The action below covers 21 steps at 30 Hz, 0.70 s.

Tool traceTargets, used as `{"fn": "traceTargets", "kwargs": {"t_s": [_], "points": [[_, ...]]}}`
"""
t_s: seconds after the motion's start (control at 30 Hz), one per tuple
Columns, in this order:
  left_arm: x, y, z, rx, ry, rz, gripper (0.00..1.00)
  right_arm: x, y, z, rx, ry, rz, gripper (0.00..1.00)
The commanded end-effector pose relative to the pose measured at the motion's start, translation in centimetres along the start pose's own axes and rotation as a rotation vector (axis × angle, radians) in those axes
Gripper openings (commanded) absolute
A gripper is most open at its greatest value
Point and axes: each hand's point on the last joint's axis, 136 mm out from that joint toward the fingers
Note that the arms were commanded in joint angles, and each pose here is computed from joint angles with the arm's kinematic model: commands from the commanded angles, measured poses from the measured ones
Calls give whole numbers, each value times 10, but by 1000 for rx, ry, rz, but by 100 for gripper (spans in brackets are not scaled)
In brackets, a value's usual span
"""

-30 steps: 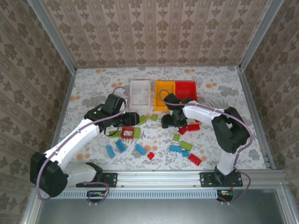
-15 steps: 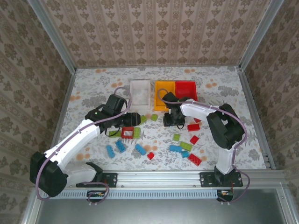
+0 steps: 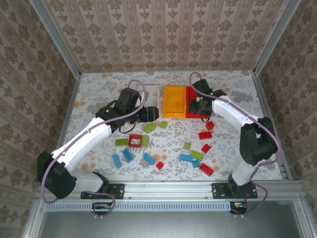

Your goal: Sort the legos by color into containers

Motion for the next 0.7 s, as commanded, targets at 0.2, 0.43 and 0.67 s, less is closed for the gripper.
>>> {"fn": "traceTargets", "kwargs": {"t_s": [0.2, 0.43, 0.67], "points": [[-28, -48, -23, -88, 4, 93, 65, -43, -13, -22, -88, 99, 27, 45], [-39, -70, -22, -139, 20, 128, 65, -39, -13, -23, -102, 94, 22, 65], [-30, -56, -20, -135, 15, 57, 65, -8, -8, -32, -100, 31, 2, 69]]}}
Point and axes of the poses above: each hand's point on the last joint's axis, 136 mm out from that joint toward the fingers, its own x axis back along the fingers, its own y axis along the line the jaws close on, z = x × y, and after that the axes turned 6 degrees about x, right-handed
